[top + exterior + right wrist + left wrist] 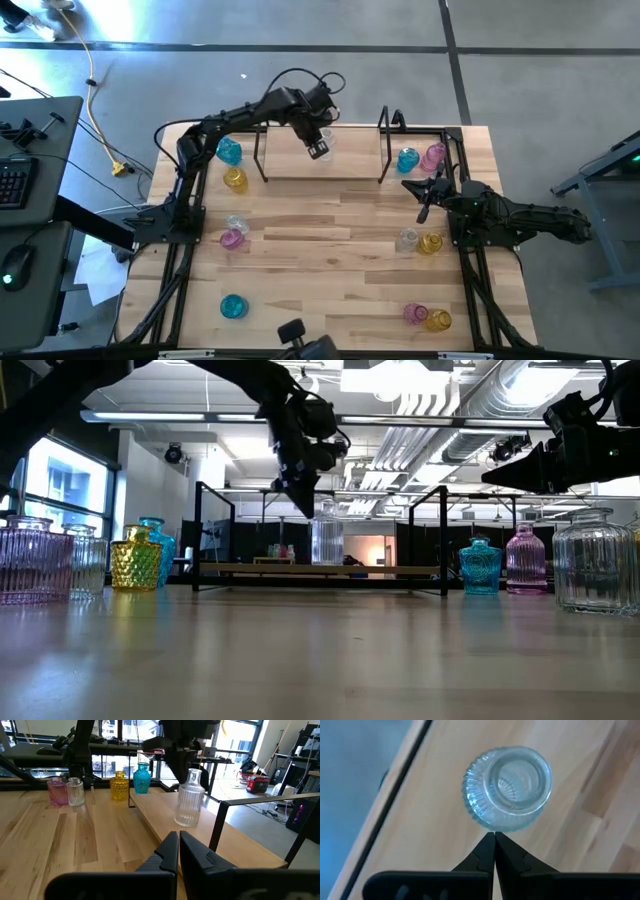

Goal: Sort vases onto shelf
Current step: Put the bottom transparent vase on the shelf

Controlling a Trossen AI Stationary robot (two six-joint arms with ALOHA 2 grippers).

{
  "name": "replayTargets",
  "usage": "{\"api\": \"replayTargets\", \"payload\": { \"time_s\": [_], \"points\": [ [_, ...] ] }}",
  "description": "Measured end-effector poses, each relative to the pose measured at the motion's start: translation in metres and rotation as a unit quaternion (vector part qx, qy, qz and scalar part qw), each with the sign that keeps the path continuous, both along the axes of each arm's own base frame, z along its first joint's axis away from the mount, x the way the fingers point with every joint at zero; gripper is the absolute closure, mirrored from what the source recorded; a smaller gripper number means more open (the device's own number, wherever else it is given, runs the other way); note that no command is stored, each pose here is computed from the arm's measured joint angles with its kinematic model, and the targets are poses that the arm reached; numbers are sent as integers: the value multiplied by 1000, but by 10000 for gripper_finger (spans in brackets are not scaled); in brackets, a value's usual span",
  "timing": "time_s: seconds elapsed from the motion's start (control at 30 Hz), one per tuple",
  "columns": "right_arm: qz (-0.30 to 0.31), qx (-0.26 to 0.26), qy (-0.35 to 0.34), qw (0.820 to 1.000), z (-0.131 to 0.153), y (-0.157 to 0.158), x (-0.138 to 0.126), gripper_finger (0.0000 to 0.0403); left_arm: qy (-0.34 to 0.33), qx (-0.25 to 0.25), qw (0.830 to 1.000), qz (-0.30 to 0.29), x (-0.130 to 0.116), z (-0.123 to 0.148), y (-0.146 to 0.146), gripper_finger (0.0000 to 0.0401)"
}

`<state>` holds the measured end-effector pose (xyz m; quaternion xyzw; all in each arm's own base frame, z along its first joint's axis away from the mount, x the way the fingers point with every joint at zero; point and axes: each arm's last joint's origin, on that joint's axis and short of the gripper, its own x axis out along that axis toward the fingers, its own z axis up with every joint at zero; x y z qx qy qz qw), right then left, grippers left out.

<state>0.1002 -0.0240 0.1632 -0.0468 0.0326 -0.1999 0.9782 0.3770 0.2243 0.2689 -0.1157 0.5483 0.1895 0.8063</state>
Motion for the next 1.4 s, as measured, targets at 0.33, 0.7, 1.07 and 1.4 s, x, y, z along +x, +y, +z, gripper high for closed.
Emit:
{"api": "replayTargets", "payload": {
  "time_s": [0.33, 0.7, 1.07, 1.4],
  "points": [
    [0, 0, 0, 1000, 0, 0, 0, 403, -30, 17, 999, -18, 9, -3, 5, 401],
    [0, 0, 0, 1000, 0, 0, 0, 403, -61, 23, 998, -20, 18, -7, 8, 401],
    [0, 0, 0, 1000, 0, 0, 0, 403, -112, 44, 992, -33, 28, -4, 11, 401],
    [0, 0, 0, 1000, 0, 0, 0, 403, -141, 61, 988, -30, 33, -4, 17, 401]
  ]
}}
